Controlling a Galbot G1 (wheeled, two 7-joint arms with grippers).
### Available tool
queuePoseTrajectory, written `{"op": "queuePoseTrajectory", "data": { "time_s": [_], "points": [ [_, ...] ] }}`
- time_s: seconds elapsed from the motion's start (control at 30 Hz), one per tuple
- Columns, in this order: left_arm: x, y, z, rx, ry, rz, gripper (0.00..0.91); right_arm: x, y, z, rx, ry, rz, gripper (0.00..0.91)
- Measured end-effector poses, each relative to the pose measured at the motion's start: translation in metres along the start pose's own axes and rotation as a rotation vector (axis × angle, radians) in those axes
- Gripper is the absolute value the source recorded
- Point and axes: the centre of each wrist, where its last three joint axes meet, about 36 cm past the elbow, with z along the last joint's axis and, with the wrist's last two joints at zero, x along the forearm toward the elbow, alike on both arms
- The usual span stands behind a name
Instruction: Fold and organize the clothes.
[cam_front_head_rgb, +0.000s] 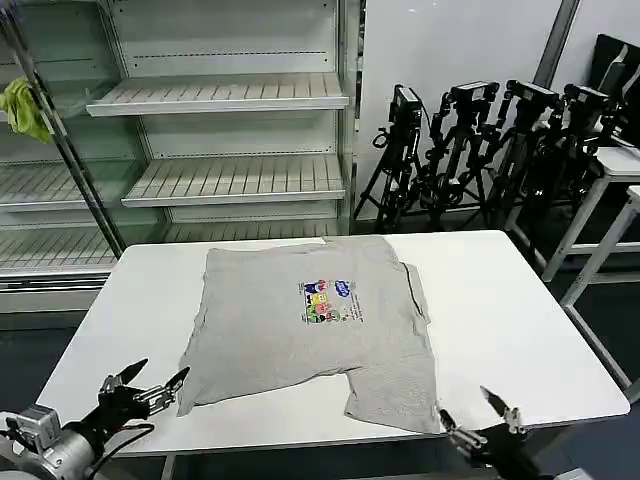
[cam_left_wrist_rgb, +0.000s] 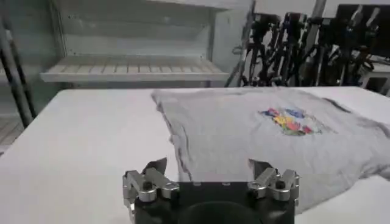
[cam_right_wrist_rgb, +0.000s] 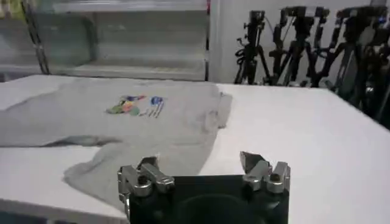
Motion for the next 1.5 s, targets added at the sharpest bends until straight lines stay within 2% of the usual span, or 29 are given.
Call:
{"op": "queuePoseTrajectory", "data": {
  "time_s": [0.3, 0.73, 1.47, 1.5],
  "points": [
    [-0.001, -0.001, 0.019, 0.014, 0.042, -0.008, 0.907, -0.004, 0.014, 0.018, -0.03, 0.032, -0.024, 0.907],
    [-0.007, -0.012, 0.036, 0.027, 0.058, 0.009, 0.907, -0.012, 0.022, 0.03, -0.046, 0.036, -0.033, 0.907],
    [-0.029, -0.02, 0.046, 0.018, 0.066, 0.049, 0.907, -0.031, 0.021, 0.029, -0.053, 0.022, -0.016, 0.907],
    [-0.029, -0.02, 0.046, 0.017, 0.067, 0.05, 0.907, -0.032, 0.021, 0.03, -0.052, 0.022, -0.016, 0.877]
  ]
}}
